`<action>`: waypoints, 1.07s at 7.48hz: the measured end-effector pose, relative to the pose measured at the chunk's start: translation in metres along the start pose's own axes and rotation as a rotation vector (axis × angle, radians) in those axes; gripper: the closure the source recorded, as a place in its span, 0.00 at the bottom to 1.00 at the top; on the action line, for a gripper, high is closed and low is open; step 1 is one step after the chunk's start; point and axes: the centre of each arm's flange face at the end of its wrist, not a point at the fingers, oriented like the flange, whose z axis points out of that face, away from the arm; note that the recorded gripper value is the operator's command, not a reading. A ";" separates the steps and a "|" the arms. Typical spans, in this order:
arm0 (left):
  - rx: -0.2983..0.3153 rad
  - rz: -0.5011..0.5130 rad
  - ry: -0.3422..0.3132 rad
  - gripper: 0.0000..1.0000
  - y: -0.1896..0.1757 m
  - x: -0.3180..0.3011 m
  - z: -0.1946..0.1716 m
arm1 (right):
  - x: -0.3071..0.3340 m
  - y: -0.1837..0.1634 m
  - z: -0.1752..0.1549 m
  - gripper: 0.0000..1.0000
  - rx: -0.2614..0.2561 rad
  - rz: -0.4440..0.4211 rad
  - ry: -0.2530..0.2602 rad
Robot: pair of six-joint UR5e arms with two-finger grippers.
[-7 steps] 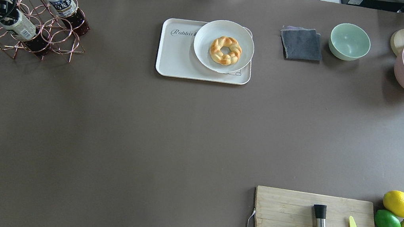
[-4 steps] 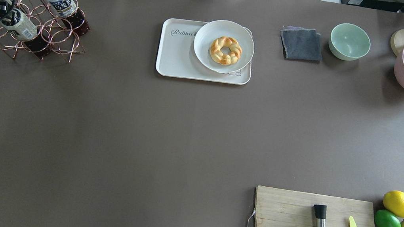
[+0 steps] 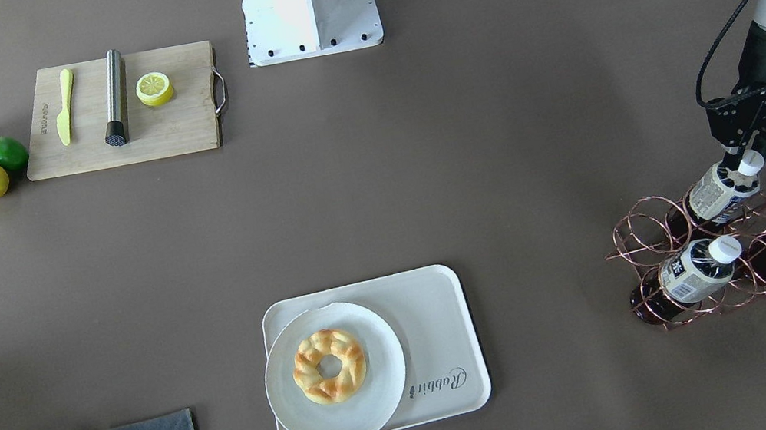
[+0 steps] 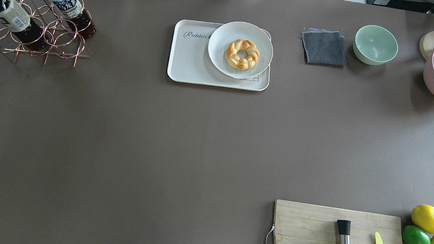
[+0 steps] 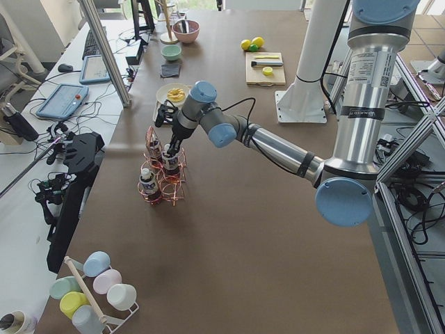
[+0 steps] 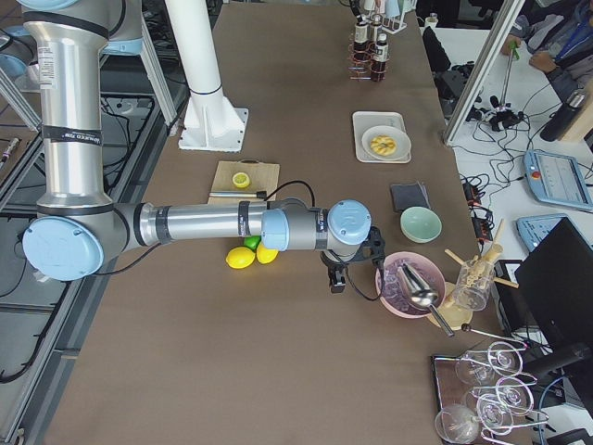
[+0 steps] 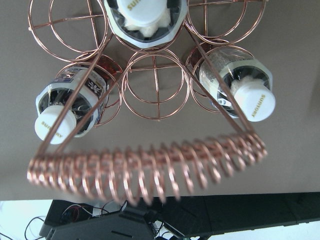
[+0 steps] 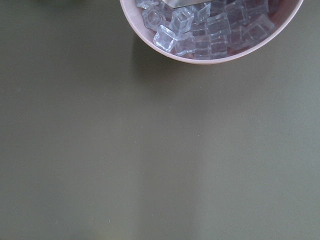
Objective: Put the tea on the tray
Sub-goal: 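Lift the tea bottle out of the rack with the left gripper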
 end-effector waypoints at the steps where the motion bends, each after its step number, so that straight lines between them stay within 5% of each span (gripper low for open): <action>1: 0.023 -0.003 0.014 1.00 -0.012 -0.011 -0.021 | 0.002 0.004 0.002 0.00 0.006 -0.008 0.000; 5: 0.083 -0.016 0.113 1.00 -0.048 -0.049 -0.110 | 0.005 0.012 0.005 0.00 0.008 -0.009 -0.004; 8: 0.047 -0.020 0.120 1.00 -0.052 0.003 -0.147 | 0.005 0.015 0.005 0.00 0.007 -0.008 -0.009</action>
